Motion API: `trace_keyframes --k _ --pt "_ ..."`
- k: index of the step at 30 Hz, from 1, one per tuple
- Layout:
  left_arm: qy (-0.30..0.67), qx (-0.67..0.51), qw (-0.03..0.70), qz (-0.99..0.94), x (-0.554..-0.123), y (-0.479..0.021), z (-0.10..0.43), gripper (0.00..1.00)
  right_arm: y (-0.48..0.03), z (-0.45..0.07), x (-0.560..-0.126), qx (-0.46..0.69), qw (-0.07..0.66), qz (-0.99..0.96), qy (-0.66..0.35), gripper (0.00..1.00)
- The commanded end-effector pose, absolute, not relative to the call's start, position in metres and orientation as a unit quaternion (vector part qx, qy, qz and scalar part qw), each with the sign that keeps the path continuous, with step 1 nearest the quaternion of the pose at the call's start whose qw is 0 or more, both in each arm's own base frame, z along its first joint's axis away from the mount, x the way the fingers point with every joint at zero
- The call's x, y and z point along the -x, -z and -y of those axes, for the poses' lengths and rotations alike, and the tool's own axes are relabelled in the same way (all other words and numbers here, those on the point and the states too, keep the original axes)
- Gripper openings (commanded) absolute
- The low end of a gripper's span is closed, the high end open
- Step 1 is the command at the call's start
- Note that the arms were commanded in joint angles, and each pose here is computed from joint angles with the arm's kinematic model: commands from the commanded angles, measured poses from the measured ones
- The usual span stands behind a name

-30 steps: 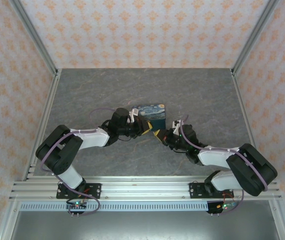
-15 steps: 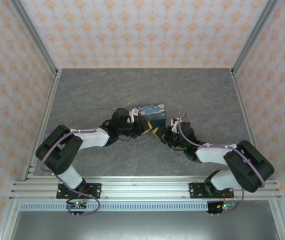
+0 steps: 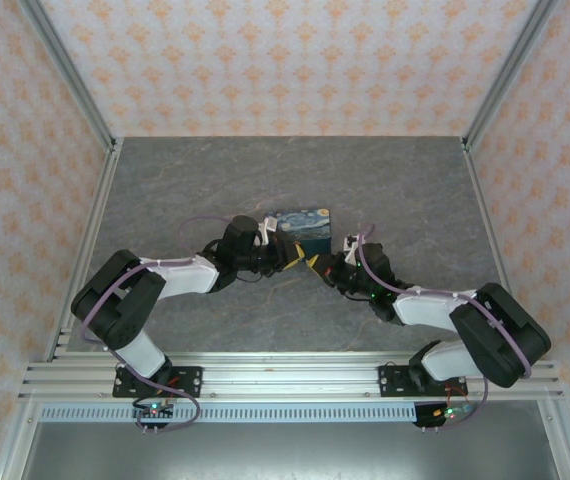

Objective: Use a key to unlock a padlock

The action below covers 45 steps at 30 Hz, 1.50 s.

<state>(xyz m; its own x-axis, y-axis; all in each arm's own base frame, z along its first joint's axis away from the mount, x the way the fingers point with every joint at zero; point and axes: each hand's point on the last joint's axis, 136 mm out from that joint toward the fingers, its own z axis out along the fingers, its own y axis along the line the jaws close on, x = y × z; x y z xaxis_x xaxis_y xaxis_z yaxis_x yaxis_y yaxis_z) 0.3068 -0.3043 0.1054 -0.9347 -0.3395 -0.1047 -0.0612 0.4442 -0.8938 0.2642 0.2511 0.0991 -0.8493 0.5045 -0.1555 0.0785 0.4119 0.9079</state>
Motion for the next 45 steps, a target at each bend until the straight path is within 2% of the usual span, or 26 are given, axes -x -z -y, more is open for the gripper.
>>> trace_keyframes --k 1,45 --pt "0.54 0.098 0.157 -0.821 -0.314 -0.138 0.311 0.0 -0.106 -0.25 -0.265 -0.167 0.22 -0.812 -0.515 0.0" --pt "0.539 0.098 0.158 -0.821 -0.315 -0.139 0.313 0.0 -0.129 -0.259 -0.27 -0.153 0.225 -0.797 -0.539 0.0"
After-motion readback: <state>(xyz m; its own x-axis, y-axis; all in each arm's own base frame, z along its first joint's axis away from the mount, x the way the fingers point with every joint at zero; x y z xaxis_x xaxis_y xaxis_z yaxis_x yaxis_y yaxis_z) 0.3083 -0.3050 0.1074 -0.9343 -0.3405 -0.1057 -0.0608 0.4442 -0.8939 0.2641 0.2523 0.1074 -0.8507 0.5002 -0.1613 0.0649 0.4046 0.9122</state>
